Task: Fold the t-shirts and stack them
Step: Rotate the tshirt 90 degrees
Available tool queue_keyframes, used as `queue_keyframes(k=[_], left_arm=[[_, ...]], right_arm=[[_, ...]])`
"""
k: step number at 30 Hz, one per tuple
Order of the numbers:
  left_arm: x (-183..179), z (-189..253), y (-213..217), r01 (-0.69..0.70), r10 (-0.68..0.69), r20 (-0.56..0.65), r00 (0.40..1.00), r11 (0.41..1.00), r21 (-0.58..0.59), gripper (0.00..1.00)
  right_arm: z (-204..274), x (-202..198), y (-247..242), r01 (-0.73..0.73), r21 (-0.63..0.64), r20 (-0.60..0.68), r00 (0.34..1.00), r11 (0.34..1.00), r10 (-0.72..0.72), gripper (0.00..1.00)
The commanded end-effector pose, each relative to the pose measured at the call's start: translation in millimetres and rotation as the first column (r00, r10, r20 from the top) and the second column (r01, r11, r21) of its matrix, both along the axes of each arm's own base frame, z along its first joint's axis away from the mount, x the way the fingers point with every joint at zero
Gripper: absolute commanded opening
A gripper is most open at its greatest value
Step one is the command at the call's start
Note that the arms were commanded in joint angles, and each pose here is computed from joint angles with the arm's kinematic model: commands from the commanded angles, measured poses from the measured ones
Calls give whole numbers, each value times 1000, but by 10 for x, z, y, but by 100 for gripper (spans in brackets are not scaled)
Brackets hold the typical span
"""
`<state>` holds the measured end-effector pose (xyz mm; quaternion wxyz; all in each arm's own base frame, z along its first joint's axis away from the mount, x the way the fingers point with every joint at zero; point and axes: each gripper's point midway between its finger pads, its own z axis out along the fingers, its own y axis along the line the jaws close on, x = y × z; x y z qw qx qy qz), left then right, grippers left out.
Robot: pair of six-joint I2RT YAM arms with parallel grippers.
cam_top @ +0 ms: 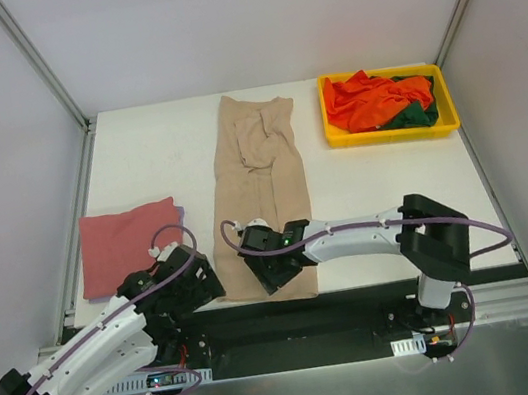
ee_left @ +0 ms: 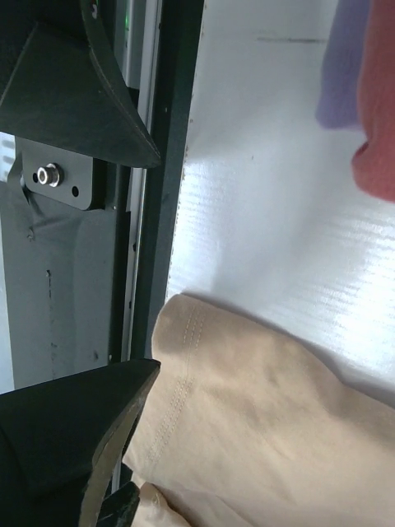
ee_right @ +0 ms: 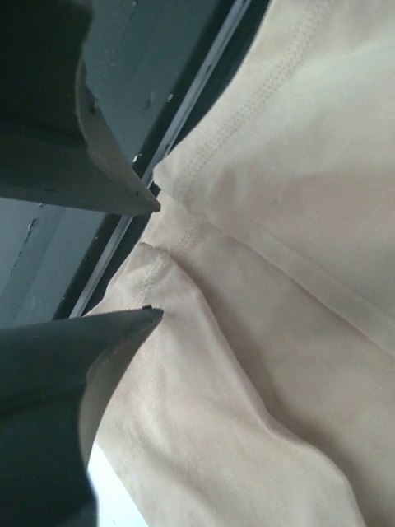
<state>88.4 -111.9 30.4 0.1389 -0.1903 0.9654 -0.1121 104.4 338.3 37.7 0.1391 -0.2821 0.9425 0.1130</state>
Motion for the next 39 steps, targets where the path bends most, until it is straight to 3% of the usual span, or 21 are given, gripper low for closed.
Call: queue_keyframes(k=[1,8,12,13,28,34,39], left_arm=[[0,62,129,-22,21,23,1000,998,51,99],[37,113,115,-17,15,40,999,999,49,99],[56,123,115,-21,19,53,998,999,46,99],[53,121,114,-22,20,51,998,999,44,99],[37,66,12,13,-13,30,999,1000,10,98],[112,-50,-25,11,-12,35,999,1000,23,78],[84,-178,7,17,-14,-31,999,996,88,65]], right_arm=[[10,88,28,62,-32,35,998,998,-61,47],[-104,82,-48,87,-89,33,996,992,-85,34],[-109,79,-42,101,-83,34,995,991,-98,4],[-90,73,-50,101,-81,32,995,992,-98,2],[461,-125,-108,-7,11,45,999,1000,6,1],[535,-56,-58,-9,15,78,997,1000,7,1],[579,-63,-31,-18,43,83,996,999,14,1]])
